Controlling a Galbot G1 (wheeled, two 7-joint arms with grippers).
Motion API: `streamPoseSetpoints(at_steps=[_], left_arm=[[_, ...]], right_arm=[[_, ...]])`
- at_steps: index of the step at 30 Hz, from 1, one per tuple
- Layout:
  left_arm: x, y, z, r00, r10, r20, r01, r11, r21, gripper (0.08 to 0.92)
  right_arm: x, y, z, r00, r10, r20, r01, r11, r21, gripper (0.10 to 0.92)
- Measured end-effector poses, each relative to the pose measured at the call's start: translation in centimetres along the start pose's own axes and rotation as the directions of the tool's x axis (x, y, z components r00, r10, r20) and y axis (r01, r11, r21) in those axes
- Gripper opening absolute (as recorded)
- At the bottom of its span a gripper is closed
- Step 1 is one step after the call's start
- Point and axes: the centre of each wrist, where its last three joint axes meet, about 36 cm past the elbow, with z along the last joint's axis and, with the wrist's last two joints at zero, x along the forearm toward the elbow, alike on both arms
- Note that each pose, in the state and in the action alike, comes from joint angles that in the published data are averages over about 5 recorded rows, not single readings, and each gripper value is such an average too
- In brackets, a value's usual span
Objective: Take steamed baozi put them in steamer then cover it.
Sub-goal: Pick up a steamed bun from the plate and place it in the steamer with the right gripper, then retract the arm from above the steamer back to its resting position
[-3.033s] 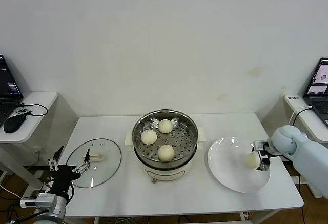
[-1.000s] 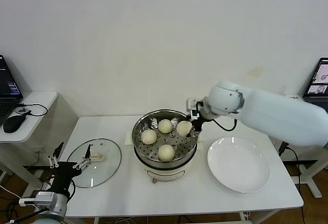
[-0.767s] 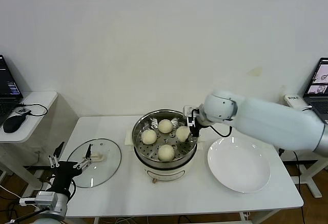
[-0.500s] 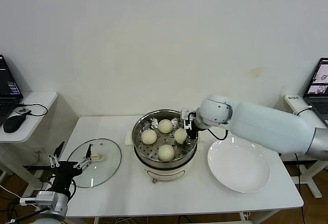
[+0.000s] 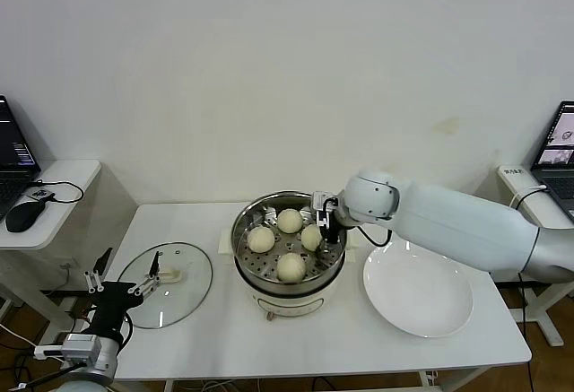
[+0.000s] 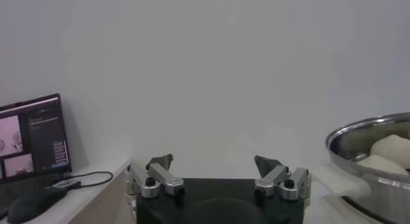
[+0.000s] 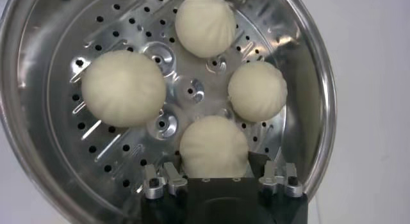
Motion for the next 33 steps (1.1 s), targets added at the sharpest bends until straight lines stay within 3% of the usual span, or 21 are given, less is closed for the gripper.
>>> streamPoseSetpoints(at_steps=[3,10,18,24,33], left_arm=[[0.0,0.0,0.0,1.0000,0.001,0.000,-0.001,1.000,0.000,0.823],[-0.1,0.2,-0.1,1.0000,0.002,0.001,-0.002,1.000,-0.003,0.823],[-0.2,0.1,0.5,0.9999,-0.003,-0.013,0.003,1.000,0.000,0.823],[-0.5,0.0,1.4,0.9996,-0.015,-0.025,0.014,1.000,-0.019,0.823],[-1.6,0.6,3.8,0.9994,-0.035,-0.006,0.033,0.977,-0.211,0.823]], right_arm=[[0.9,-0.2,0.0,1.000,0.014,0.013,-0.014,1.000,-0.008,0.813],[3.4,0.1,0.5,0.994,0.062,0.091,-0.058,0.997,-0.053,0.823],[5.9,2.9,4.7,0.933,0.255,0.254,-0.210,0.959,-0.192,0.823],[5.5,7.0,9.0,0.815,0.440,0.377,-0.326,0.886,-0.330,0.823],[4.5,13.6,14.2,0.556,0.684,0.472,-0.410,0.719,-0.560,0.823]])
